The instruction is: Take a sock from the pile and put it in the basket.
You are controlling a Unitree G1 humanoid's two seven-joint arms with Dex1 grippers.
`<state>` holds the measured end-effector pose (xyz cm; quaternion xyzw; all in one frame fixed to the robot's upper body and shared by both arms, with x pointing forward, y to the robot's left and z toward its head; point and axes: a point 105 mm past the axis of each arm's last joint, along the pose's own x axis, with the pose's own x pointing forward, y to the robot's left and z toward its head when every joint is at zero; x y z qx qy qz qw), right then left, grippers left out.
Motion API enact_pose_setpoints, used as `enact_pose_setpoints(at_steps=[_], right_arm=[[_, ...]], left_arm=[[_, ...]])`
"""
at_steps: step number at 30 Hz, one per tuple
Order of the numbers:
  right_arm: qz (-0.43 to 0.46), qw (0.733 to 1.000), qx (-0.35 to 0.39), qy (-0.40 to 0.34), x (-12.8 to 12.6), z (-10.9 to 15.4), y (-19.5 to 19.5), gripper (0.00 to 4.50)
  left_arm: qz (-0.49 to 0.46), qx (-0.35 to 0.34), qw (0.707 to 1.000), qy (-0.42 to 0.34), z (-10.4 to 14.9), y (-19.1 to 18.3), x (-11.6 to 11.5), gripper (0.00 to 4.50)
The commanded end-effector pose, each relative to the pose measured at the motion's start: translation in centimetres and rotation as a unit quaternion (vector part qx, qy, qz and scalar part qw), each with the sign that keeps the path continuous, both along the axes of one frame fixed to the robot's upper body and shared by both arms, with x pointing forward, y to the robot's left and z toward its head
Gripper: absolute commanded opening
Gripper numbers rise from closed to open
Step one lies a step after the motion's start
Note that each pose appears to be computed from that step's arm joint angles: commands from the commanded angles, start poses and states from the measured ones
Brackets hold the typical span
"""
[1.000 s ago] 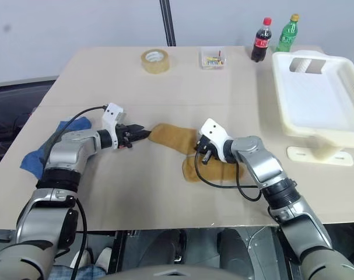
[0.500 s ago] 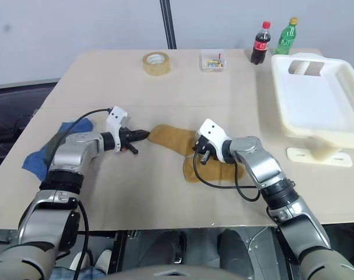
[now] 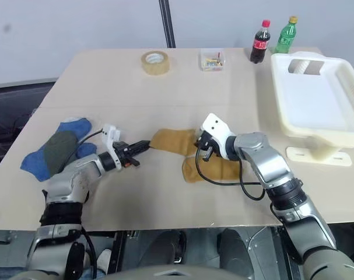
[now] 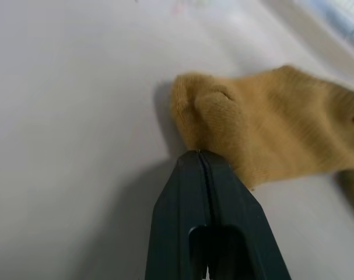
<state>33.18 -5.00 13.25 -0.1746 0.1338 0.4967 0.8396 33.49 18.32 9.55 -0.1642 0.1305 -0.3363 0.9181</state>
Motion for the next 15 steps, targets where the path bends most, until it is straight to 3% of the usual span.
enact_pose_setpoints(at_steps=[1, 8, 15], right_arm=[[0.006, 0.999, 0.019, -0.036, -0.6, 3.2, -0.4, 0.00], [0.008, 0.999, 0.026, -0.025, -2.3, 5.2, -2.3, 0.00], [-0.013, 1.000, 0.013, 0.021, -4.7, 5.8, -5.4, 0.00]], left_arm=[[0.003, -0.029, 0.999, -0.032, 2.0, -0.5, -1.4, 0.05], [0.006, -0.066, 0.997, -0.049, 3.5, -1.5, -3.5, 0.05], [-0.062, -0.094, 0.993, -0.026, 4.1, -5.5, -7.1, 0.05]])
